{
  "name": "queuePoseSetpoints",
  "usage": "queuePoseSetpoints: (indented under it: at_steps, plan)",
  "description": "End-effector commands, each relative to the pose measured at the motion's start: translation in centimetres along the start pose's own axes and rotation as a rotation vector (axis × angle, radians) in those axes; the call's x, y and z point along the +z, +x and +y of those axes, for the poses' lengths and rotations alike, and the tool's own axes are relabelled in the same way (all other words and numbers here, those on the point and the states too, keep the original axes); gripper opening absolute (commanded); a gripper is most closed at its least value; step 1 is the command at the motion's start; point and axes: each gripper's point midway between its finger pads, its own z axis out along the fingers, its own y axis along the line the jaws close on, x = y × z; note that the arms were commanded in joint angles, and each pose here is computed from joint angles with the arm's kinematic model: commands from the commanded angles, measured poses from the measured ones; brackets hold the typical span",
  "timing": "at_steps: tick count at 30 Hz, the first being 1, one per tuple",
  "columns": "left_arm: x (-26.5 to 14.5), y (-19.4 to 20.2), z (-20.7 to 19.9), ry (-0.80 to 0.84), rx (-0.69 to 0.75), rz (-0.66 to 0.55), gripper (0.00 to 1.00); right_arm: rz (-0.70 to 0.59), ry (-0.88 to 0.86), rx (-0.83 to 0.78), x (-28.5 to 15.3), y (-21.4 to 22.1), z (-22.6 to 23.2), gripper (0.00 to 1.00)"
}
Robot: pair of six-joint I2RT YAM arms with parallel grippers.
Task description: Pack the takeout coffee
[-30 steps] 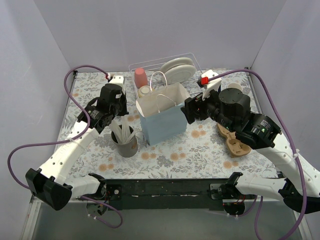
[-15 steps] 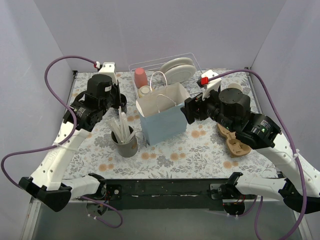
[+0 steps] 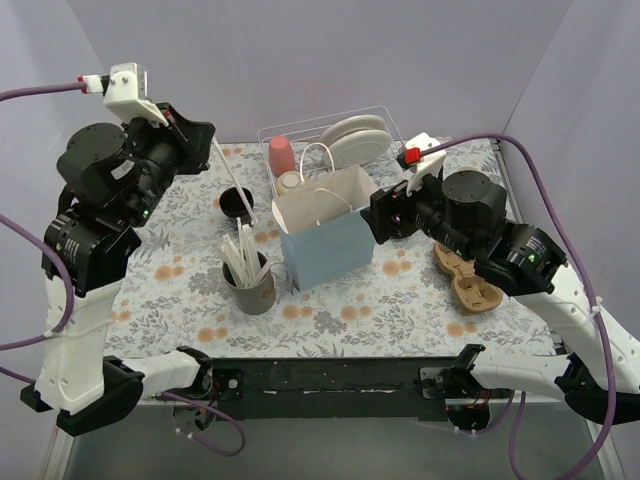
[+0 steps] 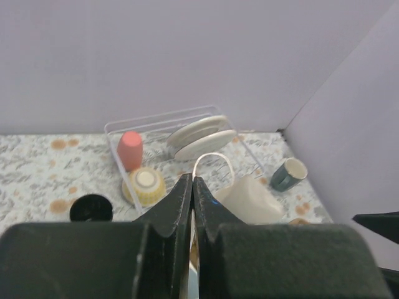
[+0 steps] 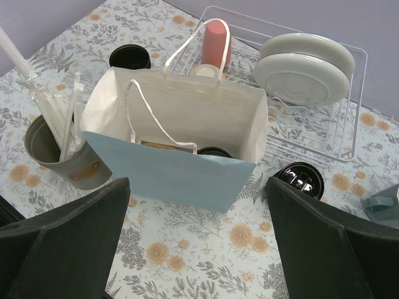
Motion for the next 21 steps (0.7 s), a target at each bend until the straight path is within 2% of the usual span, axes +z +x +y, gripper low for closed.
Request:
queuePoseSetpoints:
  at_steps: [1, 6, 11, 12, 13, 16, 20, 21]
  plan:
    - [0.0, -2.5, -3.3, 0.166, -0.048, -0.082, 0.0, -0.08, 0.002, 0.006, -0.9, -2.9, -0.2, 0.98]
    - [3.6, 0.3, -5.9, 0.294, -0.048, -0.037, 0.0, -0.091, 0.008, 0.018, -1.2, -3.0, -0.3, 0.98]
    - [6.8, 4.7, -5.7, 0.29, -0.018, 0.07, 0.0, -0.079, 0.035, 0.037, -1.7, -2.4, -0.9, 0.98]
    - [6.8, 4.7, -5.7, 0.294, -0.018, 0.057, 0.0, -0.079, 0.038, 0.04, -2.0, -2.2, -1.0, 0.98]
    - [7.4, 7.3, -5.2, 0.291, -0.015, 0.107, 0.0, -0.076, 0.043, 0.043, -2.0, -2.0, -1.1, 0.98]
    - [7.9, 10.7, -4.7, 0.294, -0.032, 0.155, 0.0, -0.031, 0.04, 0.064, -2.0, -0.5, -1.0, 0.98]
    - [8.2, 14.0, -4.3, 0.304, -0.047, 0.212, 0.14, 0.037, 0.025, 0.159, -1.7, 1.3, -0.1, 0.98]
    - [8.1, 14.4, -4.2, 0.302, -0.05, 0.225, 0.21, 0.047, 0.022, 0.187, -1.5, 1.5, 0.1, 0.98]
